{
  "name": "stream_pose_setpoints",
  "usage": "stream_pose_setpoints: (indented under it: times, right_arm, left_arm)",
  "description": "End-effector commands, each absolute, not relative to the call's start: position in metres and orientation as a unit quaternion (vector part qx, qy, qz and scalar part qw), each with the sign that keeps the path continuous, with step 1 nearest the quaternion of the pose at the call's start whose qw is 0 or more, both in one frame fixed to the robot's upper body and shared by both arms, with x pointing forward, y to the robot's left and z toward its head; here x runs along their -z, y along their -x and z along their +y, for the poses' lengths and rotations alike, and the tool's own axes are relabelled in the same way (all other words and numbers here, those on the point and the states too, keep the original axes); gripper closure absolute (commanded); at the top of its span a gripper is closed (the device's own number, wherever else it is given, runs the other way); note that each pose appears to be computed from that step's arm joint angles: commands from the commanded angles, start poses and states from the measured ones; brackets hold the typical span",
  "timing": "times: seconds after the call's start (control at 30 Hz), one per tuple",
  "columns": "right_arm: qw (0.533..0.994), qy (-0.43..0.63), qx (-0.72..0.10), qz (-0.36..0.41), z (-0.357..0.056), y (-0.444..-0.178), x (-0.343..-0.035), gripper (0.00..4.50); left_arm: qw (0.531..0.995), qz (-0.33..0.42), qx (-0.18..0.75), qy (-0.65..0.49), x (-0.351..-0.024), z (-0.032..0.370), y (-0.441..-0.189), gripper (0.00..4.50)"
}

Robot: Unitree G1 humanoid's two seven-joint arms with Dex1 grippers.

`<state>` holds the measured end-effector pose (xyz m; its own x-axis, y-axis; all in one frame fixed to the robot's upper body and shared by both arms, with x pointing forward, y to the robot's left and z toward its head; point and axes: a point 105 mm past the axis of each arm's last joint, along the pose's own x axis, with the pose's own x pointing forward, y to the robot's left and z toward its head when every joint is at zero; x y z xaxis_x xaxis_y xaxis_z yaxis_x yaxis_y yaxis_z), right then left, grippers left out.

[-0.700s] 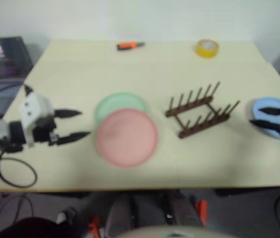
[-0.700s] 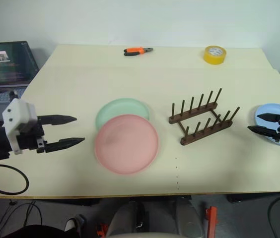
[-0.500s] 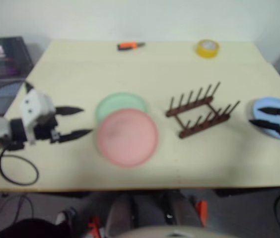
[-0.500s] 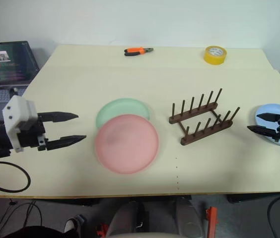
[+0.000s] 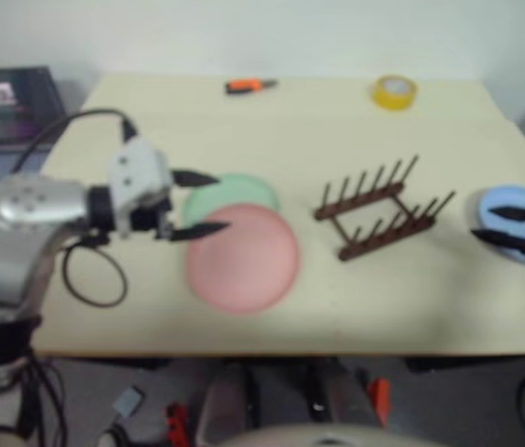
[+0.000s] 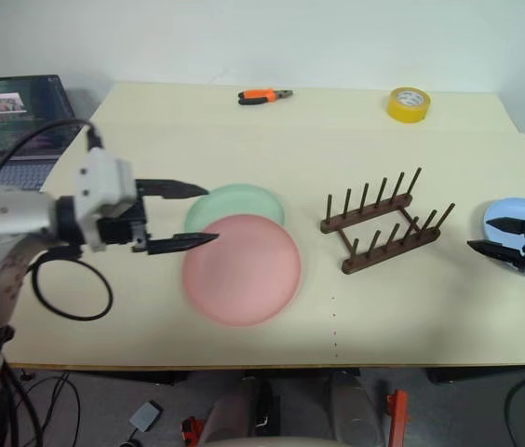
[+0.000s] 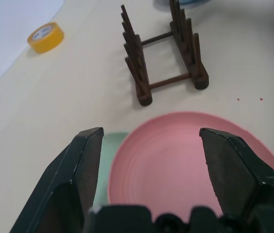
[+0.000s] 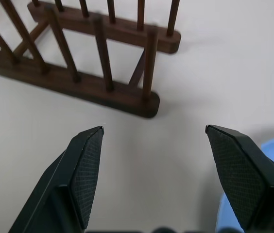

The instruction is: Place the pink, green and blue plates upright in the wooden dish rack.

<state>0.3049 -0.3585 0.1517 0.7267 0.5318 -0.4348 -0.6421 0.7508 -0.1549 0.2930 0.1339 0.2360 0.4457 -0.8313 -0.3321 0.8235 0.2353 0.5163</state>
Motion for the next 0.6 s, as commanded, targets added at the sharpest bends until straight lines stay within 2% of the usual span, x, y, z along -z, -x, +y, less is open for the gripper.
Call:
stream_pose_setpoints:
  times: [0.03,0.37,0.6]
  right_arm:
    - [0.926,0.174,-0.296,0.158,-0.369,-0.299,-0.179,0.84]
    - [0.921,0.222,-0.290,0.134,-0.360,-0.273,-0.215,0.84]
    - [0.925,0.223,-0.279,0.131,-0.359,-0.264,-0.216,0.84]
  left_arm:
    - [0.780,0.005,0.526,-0.339,-0.228,0.115,-0.302,1.00]
    - [0.757,0.043,0.563,-0.329,-0.200,0.059,-0.316,1.00]
    - [0.746,0.099,0.586,-0.299,-0.182,0.020,-0.315,1.00]
